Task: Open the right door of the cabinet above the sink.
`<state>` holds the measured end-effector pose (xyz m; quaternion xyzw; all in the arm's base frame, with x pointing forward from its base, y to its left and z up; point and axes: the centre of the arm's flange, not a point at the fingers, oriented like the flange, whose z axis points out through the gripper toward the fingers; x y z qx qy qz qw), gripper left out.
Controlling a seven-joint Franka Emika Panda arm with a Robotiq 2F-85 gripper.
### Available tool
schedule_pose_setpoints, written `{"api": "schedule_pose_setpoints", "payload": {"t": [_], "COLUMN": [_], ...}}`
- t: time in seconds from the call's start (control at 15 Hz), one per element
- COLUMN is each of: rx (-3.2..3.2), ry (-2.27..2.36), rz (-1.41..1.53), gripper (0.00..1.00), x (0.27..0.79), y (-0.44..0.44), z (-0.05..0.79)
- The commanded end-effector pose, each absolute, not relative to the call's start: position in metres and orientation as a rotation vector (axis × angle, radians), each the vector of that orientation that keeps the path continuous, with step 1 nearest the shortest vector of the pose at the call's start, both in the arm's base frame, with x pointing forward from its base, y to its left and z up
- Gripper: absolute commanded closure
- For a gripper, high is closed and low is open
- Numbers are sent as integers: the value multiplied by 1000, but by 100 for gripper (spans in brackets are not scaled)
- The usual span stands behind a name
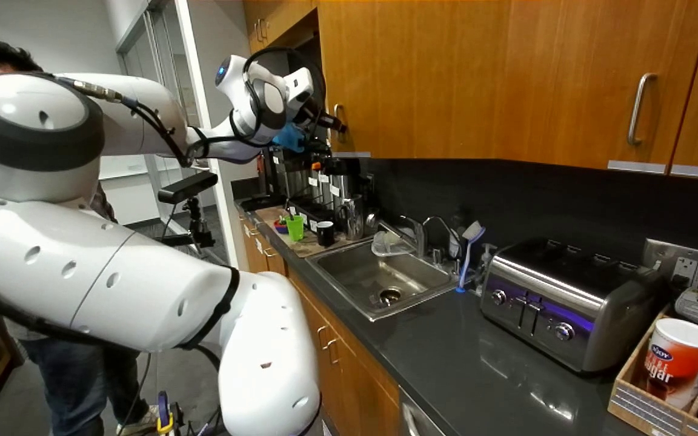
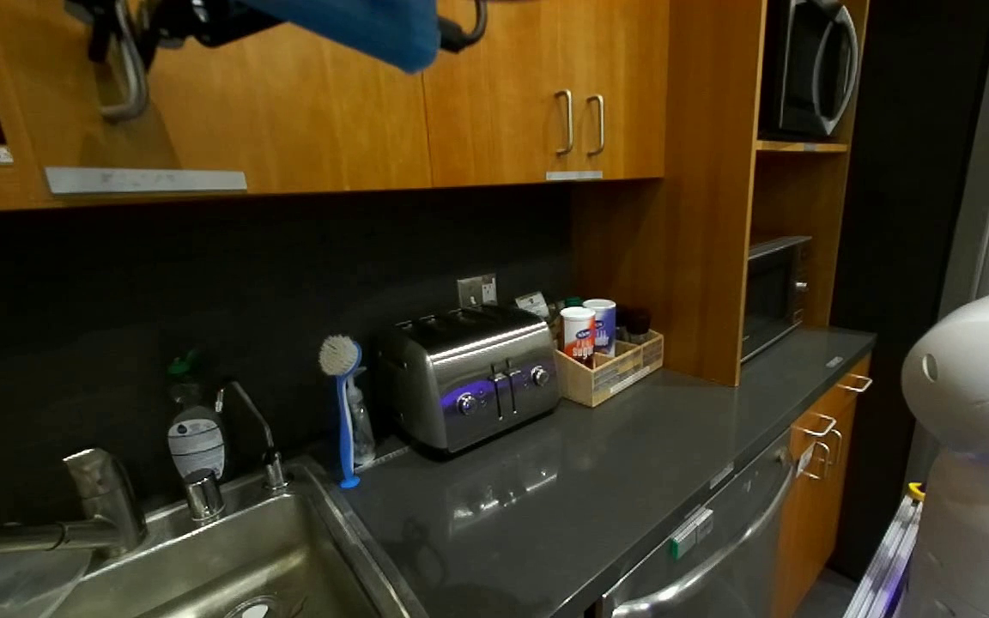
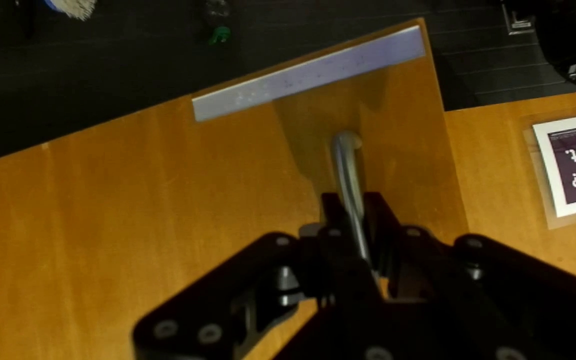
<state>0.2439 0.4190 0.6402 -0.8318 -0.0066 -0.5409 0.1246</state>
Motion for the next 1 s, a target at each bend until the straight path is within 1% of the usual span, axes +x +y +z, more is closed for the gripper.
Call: {"api": "schedule_pose_setpoints", "payload": {"t": [0.0, 0.93], "rx": [-2415, -2411], "ry": [188, 94], "rz": [-1609, -1557], "gripper": [96, 96], "x": [260, 207], "y": [343, 282], "z": [647, 635]}}
